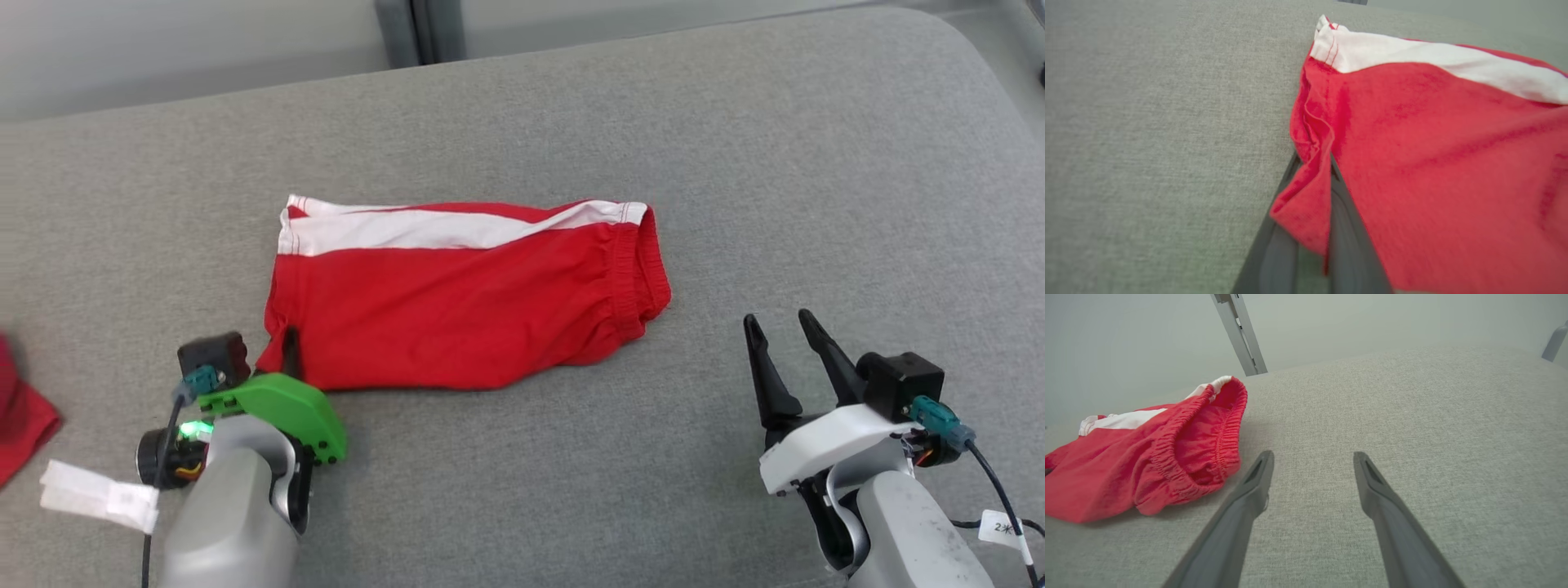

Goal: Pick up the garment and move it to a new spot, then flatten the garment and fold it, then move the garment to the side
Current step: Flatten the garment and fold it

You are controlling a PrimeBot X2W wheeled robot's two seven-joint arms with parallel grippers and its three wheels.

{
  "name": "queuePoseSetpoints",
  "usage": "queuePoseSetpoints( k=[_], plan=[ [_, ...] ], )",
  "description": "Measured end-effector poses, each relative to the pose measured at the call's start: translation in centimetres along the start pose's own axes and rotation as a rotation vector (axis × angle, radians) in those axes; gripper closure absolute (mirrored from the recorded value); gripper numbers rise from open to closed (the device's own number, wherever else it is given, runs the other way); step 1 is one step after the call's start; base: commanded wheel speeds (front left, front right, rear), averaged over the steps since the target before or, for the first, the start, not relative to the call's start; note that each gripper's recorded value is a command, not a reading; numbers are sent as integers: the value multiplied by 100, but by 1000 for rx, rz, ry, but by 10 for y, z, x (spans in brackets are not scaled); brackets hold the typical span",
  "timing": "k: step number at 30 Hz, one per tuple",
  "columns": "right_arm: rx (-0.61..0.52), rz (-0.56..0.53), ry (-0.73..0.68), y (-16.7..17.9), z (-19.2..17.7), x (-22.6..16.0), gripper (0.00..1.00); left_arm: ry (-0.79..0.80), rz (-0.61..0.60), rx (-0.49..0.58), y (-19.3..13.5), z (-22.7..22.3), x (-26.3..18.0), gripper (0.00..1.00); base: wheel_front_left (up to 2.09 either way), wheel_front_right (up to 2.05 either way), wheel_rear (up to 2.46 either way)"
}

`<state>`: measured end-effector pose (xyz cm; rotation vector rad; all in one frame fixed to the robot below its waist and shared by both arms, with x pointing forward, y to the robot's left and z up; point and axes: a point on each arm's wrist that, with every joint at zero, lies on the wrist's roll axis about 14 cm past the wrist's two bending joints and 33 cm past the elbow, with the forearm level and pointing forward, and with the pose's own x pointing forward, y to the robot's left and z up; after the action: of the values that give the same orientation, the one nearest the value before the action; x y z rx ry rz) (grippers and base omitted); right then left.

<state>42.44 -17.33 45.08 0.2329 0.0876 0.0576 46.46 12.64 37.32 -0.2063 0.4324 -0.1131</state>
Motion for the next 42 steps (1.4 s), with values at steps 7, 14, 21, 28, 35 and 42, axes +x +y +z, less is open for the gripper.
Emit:
queuePoseSetpoints(
  k=[7,14,21,28,35,42],
  plan=[
    [-37,98,7,31,-1,5,0,-72,91,-44,25,-4,-41,0,0,0,0],
    [-90,260,-32,86,11,26,0,-134,106,-90,23,0,-66,0,0,0,0],
    [-164,318,32,110,-6,52,0,-140,112,-101,18,-4,-78,0,0,0,0],
    [-128,281,170,99,-49,62,0,-129,129,-100,21,-9,-77,0,0,0,0],
    [15,297,254,115,-77,60,0,-130,137,-91,24,-7,-72,0,0,0,0],
    [150,322,289,135,-86,61,63,-141,145,-88,28,-4,-70,0,0,0,0]
  ],
)
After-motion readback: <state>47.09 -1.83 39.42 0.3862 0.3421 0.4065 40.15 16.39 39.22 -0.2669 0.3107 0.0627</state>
